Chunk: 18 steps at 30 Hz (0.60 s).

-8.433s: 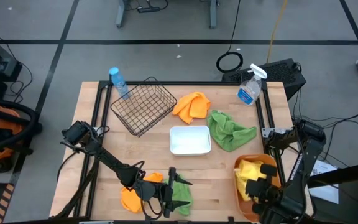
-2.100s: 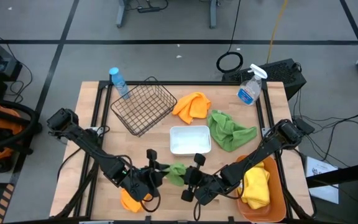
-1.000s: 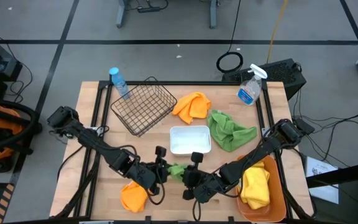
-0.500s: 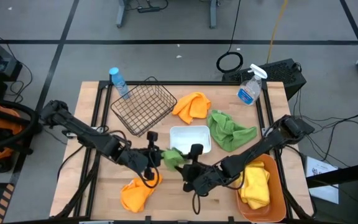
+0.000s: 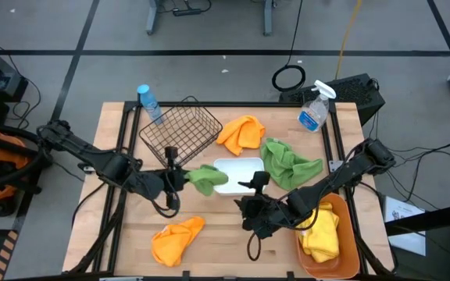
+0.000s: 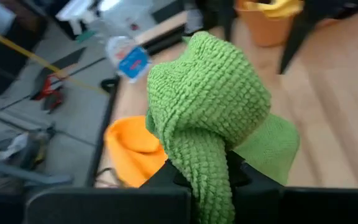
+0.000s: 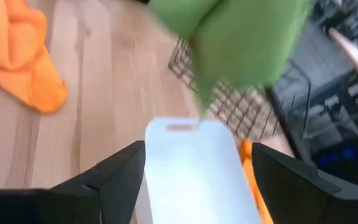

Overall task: Sort microfiber towel by color & place in baskets
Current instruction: Put the bottom green microfiber towel into the black wire basket

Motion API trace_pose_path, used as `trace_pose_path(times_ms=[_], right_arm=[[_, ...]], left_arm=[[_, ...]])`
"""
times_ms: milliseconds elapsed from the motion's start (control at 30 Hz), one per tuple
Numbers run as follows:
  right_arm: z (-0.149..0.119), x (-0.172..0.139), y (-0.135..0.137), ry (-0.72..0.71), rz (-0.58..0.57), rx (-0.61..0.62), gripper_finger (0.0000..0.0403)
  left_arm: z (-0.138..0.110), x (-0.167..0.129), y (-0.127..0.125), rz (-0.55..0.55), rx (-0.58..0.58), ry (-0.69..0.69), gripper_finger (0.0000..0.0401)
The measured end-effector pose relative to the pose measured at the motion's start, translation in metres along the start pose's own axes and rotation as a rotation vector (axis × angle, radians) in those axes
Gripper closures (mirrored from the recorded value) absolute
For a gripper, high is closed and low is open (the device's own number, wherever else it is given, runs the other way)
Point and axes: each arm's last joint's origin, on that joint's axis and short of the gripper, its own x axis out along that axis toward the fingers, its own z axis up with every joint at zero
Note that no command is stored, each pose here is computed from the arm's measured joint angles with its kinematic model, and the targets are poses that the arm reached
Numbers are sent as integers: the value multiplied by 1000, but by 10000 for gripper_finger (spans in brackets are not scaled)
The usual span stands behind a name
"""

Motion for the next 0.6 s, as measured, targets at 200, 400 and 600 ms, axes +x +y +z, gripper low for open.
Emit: trace_pose_path(times_ms=[200,400,600], right_arm=[[-8,1,5,45,-6,21,133],[-8,1,5,43,-8,6,145],[-8,3,3,46,-12,-26,154]], left_arm=[[-6,-8,12,125,38,40,381],[-16,-3,31,213,-24,129,380],[-29,9,56,310,-94,238,380]])
